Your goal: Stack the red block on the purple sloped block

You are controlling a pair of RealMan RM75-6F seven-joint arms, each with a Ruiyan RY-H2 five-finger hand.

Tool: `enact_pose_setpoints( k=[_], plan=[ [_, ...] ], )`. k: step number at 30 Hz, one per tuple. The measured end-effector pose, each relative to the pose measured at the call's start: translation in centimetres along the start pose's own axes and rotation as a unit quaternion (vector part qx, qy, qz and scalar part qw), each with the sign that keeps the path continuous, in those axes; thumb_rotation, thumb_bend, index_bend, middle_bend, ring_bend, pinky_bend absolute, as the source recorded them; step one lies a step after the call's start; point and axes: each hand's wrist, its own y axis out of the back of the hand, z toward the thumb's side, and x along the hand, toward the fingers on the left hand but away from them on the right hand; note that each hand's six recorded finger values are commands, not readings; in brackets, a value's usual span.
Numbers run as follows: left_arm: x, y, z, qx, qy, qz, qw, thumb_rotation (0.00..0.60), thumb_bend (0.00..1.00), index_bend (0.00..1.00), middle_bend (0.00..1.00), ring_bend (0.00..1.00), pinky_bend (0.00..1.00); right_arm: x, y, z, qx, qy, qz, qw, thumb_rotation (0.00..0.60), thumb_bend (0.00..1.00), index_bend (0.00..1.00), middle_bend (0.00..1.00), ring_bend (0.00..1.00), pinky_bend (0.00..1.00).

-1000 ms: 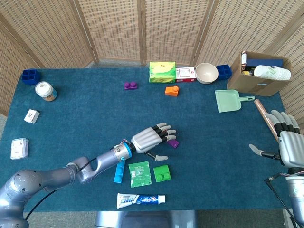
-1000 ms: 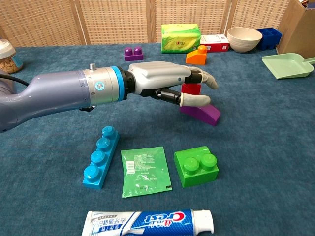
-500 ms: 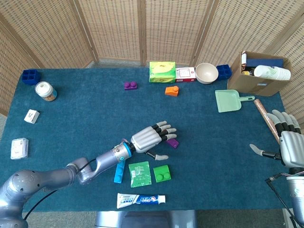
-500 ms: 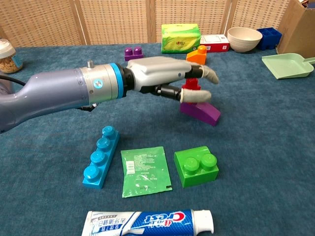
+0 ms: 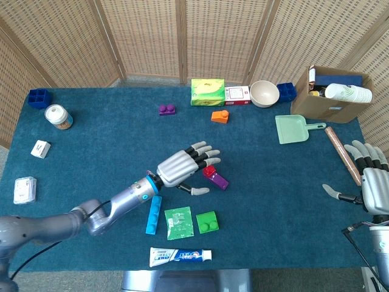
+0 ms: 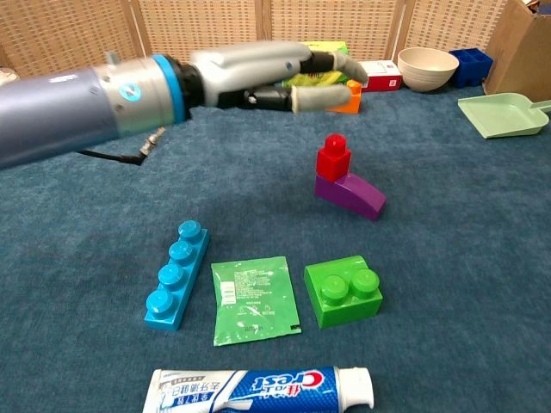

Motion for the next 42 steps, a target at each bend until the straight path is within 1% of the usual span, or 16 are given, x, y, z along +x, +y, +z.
enact_pose_setpoints(
  k=[4,8,13,14,19,23,25,30,32,34,38,42],
  plan=[
    [-2.7,1.8,-0.5,0.0,0.014,0.008,0.9999,0.0,0.27,0.09,0.01,0.0,0.0,-0.2,-0.1,-0.1,0.005,0.001,-0.001,1.0,0.383,0.02,0.13,0.09,0.0,0.02],
    [-6.6,3.5,-1.3,0.003,0.04,0.014,0.9991,0.0,0.27,0.09,0.01,0.0,0.0,-0.3,-0.6,-0.2,0.019,0.004,-0.001,0.9998,0.384,0.02,0.13,0.09,0.0,0.02],
    [-13.8,5.0,-2.4,0.013,0.099,0.019,0.9948,0.0,0.27,0.1,0.01,0.0,0.0,-0.2,-1.2,0.1,0.036,0.012,-0.001,0.9993,0.385,0.02,0.13,0.09,0.0,0.02],
    [-15.6,5.2,-2.7,0.016,0.116,0.021,0.9929,0.0,0.27,0.1,0.01,0.0,0.0,-0.1,-1.3,0.3,0.039,0.014,-0.003,0.9991,0.385,0.02,0.13,0.09,0.0,0.02],
    [-22.4,5.4,-3.5,0.016,0.181,0.026,0.983,0.0,0.27,0.1,0.02,0.0,0.0,0.5,-1.8,0.7,0.05,0.021,-0.006,0.9985,0.388,0.02,0.13,0.09,0.0,0.02],
    [-28.2,4.8,-3.7,0.011,0.237,0.028,0.9711,0.0,0.27,0.11,0.02,0.0,0.0,1.2,-2.2,1.1,0.068,0.027,-0.005,0.9973,0.383,0.02,0.13,0.09,0.0,0.02],
    [-30.5,4.6,-3.8,0.01,0.262,0.031,0.9646,0.0,0.27,0.11,0.02,0.0,0.0,1.4,-2.4,1.2,0.076,0.029,-0.005,0.9967,0.385,0.02,0.13,0.09,0.0,0.02],
    [-36.6,4.4,-3.8,0.008,0.327,0.043,0.9439,0.0,0.27,0.11,0.02,0.0,0.0,2.1,-2.8,1.7,0.099,0.034,-0.01,0.9945,0.387,0.02,0.13,0.09,0.0,0.02],
    [-38.8,4.4,-3.6,0.01,0.35,0.047,0.9357,0.0,0.27,0.11,0.02,0.0,0.0,2.5,-2.8,1.9,0.102,0.036,-0.014,0.9941,0.401,0.02,0.14,0.09,0.0,0.02],
    [-40.5,4.3,-3.4,0.012,0.367,0.05,0.9288,0.0,0.27,0.12,0.03,0.0,0.0,2.8,-3.0,2.0,0.105,0.038,-0.012,0.9937,0.414,0.02,0.14,0.09,0.0,0.02],
    [-44.0,4.1,-2.7,0.019,0.401,0.062,0.9137,0.0,0.27,0.13,0.03,0.0,0.0,3.5,-3.6,2.0,0.117,0.038,0.0,0.9924,0.421,0.02,0.14,0.09,0.0,0.01],
    [-46.1,3.6,-1.9,0.008,0.421,0.071,0.904,0.0,0.27,0.13,0.03,0.0,0.0,4.0,-4.2,2.2,0.119,0.038,0.009,0.9922,0.42,0.03,0.14,0.09,0.0,0.01]
  ],
)
